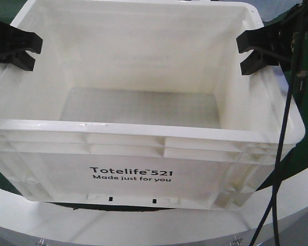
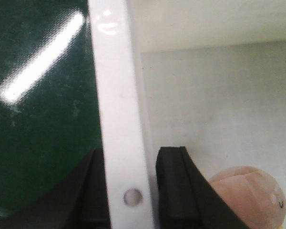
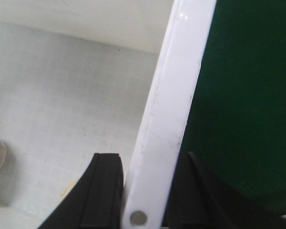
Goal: Place moving items into box and shelve
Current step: 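Lift the tote with both grippers off the conveyor table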
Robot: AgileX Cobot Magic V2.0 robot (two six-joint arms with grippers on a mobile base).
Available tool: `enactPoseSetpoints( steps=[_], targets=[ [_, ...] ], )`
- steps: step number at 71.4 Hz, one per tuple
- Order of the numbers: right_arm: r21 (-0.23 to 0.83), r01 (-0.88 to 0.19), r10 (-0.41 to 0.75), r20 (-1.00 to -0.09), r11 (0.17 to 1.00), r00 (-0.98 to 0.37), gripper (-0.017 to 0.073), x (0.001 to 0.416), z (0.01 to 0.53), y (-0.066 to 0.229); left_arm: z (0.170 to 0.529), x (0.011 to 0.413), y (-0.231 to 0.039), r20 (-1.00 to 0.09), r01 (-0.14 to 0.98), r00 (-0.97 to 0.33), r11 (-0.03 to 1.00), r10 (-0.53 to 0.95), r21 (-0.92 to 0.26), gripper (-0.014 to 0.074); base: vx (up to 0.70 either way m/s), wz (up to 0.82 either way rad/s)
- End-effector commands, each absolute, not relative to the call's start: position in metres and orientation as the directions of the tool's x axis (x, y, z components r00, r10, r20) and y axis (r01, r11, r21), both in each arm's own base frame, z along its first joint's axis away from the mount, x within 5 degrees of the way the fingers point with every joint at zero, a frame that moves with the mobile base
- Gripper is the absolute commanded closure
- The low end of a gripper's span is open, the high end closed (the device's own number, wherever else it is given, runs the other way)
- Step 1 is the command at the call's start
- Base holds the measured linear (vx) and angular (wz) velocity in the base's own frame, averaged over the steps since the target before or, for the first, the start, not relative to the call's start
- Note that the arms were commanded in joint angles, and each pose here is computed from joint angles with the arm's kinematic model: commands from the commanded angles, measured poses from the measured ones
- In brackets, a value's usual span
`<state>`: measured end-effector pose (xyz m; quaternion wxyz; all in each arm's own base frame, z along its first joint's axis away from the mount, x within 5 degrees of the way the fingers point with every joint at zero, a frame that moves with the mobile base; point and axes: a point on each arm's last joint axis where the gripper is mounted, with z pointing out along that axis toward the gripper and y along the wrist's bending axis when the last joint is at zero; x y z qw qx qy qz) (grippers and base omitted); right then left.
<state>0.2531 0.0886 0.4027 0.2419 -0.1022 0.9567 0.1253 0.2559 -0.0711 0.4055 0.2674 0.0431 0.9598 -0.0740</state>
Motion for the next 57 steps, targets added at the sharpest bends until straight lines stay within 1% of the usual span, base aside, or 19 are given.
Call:
enactPoseSetpoints(
  steps=[1, 57],
  targets=[
    [0.253, -0.321, -0.095, -0.633, 0.912, -0.768, 0.0571, 0.2423, 0.4345, 0.0923, 0.4383, 0.2481, -0.0733, -0.675, 0.166, -0.738, 0.971, 0.006, -0.173, 0.0612, 0.0, 0.0],
    [0.252, -0.321, -0.097, -0.631, 0.913, -0.77, 0.0571, 0.2421, 0.4343, 0.0922, 0.4383, 0.2482, -0.073, -0.674, 0.165, -0.738, 0.971, 0.005, -0.173, 0.061, 0.0, 0.0]
  ],
)
